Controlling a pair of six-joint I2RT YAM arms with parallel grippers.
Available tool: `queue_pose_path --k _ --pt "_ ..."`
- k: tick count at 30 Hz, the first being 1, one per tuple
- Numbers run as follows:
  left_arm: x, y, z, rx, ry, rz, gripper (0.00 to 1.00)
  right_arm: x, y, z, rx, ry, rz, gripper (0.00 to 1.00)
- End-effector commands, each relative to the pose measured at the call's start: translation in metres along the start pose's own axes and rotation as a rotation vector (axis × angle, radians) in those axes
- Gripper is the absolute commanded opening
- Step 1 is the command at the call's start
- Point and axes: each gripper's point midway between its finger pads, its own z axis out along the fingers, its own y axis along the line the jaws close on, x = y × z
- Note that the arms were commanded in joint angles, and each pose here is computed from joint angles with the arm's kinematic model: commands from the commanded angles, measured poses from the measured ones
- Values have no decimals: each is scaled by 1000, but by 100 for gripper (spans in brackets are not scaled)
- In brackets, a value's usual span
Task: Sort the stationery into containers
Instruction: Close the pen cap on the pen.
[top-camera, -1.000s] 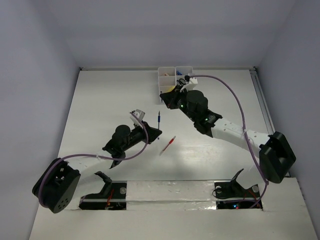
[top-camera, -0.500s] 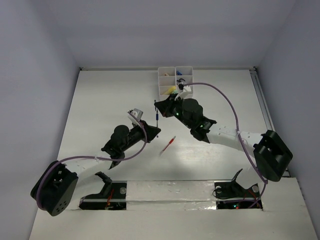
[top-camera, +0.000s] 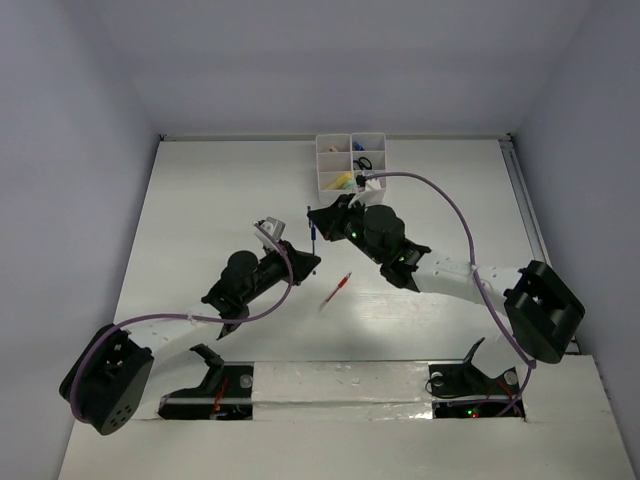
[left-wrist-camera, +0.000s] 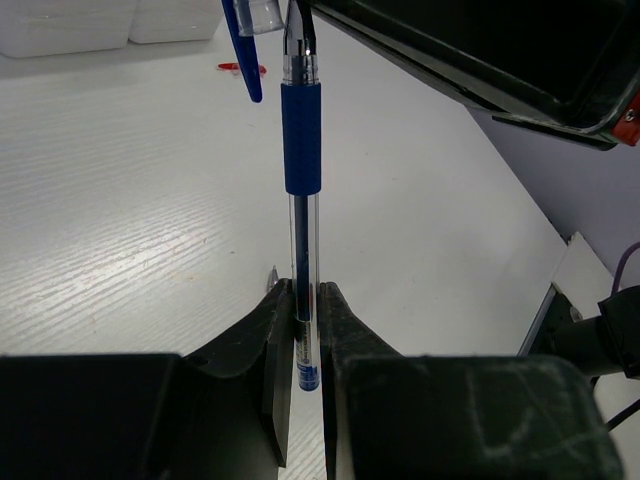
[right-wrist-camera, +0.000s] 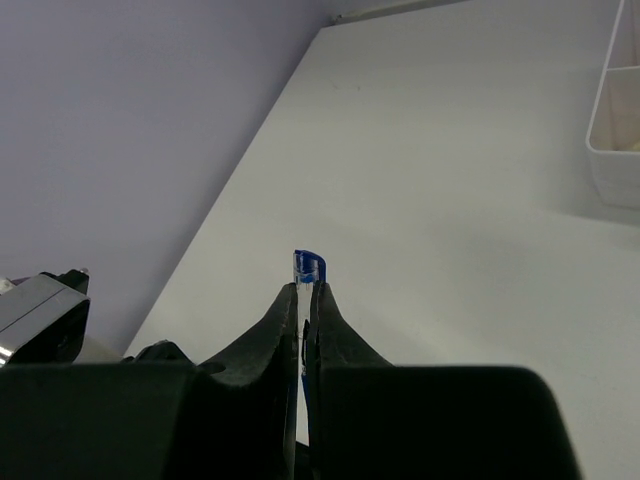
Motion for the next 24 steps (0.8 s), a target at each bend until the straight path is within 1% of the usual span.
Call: queue_pose_path --k 1,7,11,24 --pt "-11 -7 6 32 -33 11 0 -33 22 1 -47 -105 2 0" --pt "-7 -11 8 60 -16 2 0 -56 29 3 -42 -177 2 0" --pt "-9 -12 6 62 -25 6 0 -60 27 3 -29 -194 -3 0" --pt "-16 -12 -1 49 -63 7 0 -44 16 -1 -11 -163 -5 0"
